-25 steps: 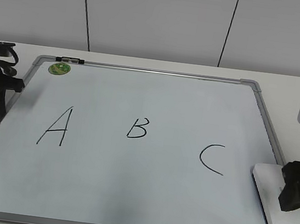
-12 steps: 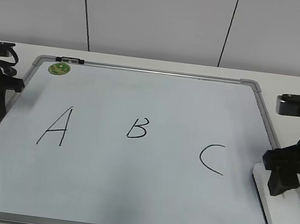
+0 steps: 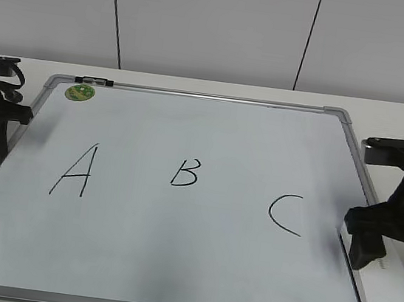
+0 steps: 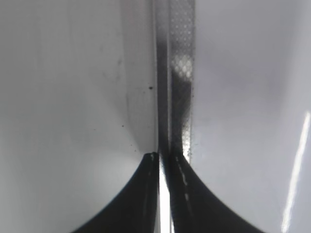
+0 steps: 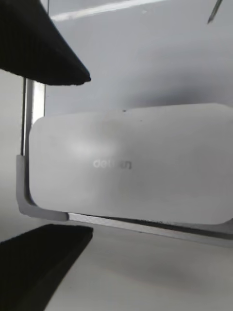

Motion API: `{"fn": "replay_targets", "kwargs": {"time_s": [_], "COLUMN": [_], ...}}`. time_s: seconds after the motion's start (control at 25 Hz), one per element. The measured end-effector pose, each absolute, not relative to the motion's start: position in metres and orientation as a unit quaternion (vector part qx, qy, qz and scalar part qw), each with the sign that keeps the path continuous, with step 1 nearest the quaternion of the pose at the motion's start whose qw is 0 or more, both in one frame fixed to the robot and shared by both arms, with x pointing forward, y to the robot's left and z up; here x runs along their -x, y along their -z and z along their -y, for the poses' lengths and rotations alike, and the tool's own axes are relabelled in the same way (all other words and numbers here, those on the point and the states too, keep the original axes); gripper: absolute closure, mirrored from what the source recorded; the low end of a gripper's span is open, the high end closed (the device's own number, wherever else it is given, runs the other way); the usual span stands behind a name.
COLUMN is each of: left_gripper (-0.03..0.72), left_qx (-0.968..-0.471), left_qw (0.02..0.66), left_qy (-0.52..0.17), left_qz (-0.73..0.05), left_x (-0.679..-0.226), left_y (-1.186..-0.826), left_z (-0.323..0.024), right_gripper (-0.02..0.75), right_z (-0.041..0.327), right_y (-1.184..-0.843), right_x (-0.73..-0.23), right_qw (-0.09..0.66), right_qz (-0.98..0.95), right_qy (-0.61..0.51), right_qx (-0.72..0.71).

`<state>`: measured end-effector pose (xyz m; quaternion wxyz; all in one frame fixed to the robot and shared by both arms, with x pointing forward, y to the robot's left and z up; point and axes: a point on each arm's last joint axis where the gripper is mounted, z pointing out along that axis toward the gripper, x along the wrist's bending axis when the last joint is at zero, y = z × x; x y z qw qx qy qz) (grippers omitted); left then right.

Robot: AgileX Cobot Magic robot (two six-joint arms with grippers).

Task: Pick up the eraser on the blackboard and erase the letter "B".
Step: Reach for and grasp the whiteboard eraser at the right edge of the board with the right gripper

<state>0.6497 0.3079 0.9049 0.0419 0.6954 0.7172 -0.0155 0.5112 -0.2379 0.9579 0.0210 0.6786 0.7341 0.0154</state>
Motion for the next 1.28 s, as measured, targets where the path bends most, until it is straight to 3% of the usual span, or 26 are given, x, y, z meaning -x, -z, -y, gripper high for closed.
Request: {"fn": "replay_targets", "kwargs": {"time_s": [0.64, 1.28], "left_gripper": [0.648, 0.645], "left_qx": [-0.694, -0.693], "left_qw": [0.044, 0.044], "left_qy": [0.017, 0.018], "left_qz": [-0.718, -0.719], "left_x": [-0.65, -0.65], "left_y": [-0.905, -0.905], "left_z": [-0.307, -0.308], "right_gripper": [0.069, 0.076], "right_z": [0.251, 0.253], "right_y": [-0.947, -0.934], "right_x": [-0.53, -0.534], "right_qw": [-0.029, -0.027], "right_qz": [-0.72, -0.735], "right_qy": [-0.036, -0.018], "right_qx": [-0.693, -0.678]}}
